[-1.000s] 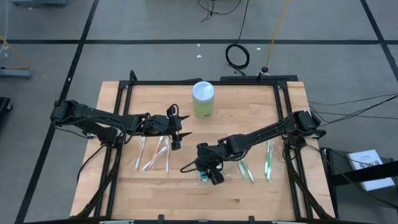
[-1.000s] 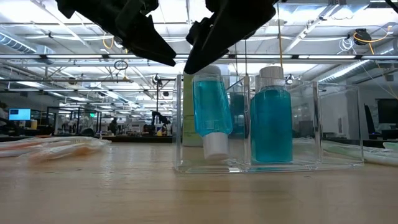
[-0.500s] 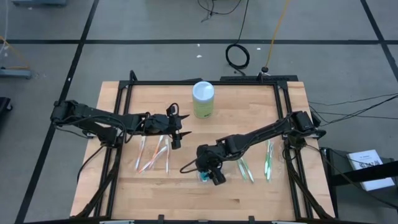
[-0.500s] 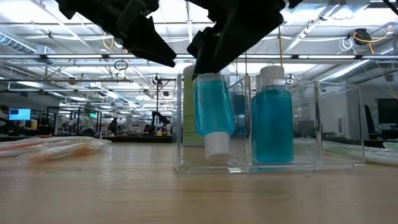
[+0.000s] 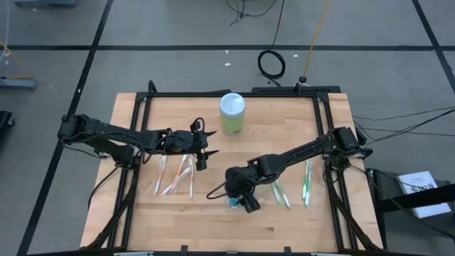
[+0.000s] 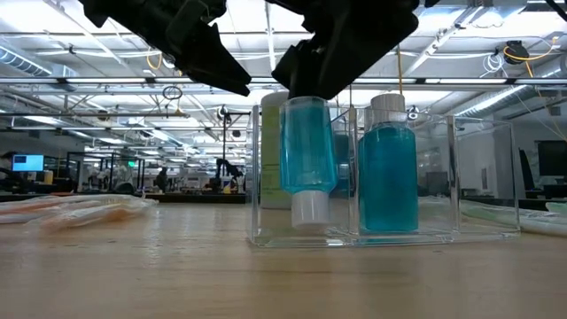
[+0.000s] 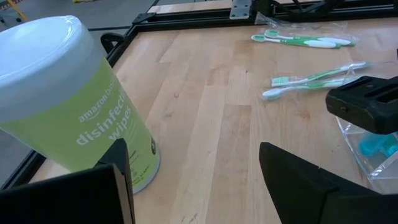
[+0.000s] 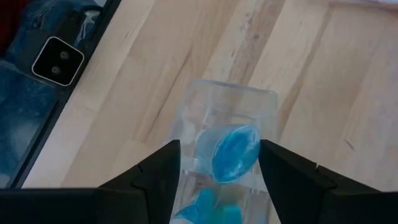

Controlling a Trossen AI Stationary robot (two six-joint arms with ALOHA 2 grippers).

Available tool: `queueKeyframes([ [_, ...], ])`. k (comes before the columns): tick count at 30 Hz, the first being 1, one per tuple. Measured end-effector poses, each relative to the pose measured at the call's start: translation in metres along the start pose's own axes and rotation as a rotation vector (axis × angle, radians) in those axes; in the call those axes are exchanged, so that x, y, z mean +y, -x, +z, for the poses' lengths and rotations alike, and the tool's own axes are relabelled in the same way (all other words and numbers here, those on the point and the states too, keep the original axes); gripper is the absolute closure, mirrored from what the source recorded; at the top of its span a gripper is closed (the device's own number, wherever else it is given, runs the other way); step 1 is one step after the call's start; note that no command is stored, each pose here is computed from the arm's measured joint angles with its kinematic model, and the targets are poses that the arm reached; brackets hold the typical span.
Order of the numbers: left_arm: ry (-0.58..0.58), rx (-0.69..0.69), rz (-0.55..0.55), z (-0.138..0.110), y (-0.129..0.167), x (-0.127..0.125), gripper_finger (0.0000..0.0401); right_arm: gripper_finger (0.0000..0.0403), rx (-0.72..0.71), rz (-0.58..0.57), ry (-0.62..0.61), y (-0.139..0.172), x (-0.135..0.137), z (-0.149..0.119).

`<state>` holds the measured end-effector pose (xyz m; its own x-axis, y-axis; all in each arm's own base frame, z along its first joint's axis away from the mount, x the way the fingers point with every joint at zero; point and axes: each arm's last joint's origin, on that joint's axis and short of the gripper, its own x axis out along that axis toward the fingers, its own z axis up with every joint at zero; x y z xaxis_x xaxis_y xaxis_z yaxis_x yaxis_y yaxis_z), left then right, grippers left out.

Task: Pick & Place toothbrushing station
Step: Put the mouthwash into the middle center of the transparent organizer

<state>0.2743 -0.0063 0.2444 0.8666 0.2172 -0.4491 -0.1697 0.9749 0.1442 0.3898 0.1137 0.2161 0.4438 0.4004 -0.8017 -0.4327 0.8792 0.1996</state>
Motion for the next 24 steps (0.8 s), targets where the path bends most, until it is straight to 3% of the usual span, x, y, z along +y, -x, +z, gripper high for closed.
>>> queueKeyframes([
  [14, -0.002, 0.000, 0.000, 0.000, 0.000, 0.000, 0.0176, 0.0196, -0.014, 0.034, 0.020, -0.004, 0.011, 0.001],
  [24, 0.004, -0.002, 0.000, 0.000, 0.000, 0.000, 0.0176, 0.0238, -0.048, 0.023, 0.026, -0.006, 0.008, 0.001],
])
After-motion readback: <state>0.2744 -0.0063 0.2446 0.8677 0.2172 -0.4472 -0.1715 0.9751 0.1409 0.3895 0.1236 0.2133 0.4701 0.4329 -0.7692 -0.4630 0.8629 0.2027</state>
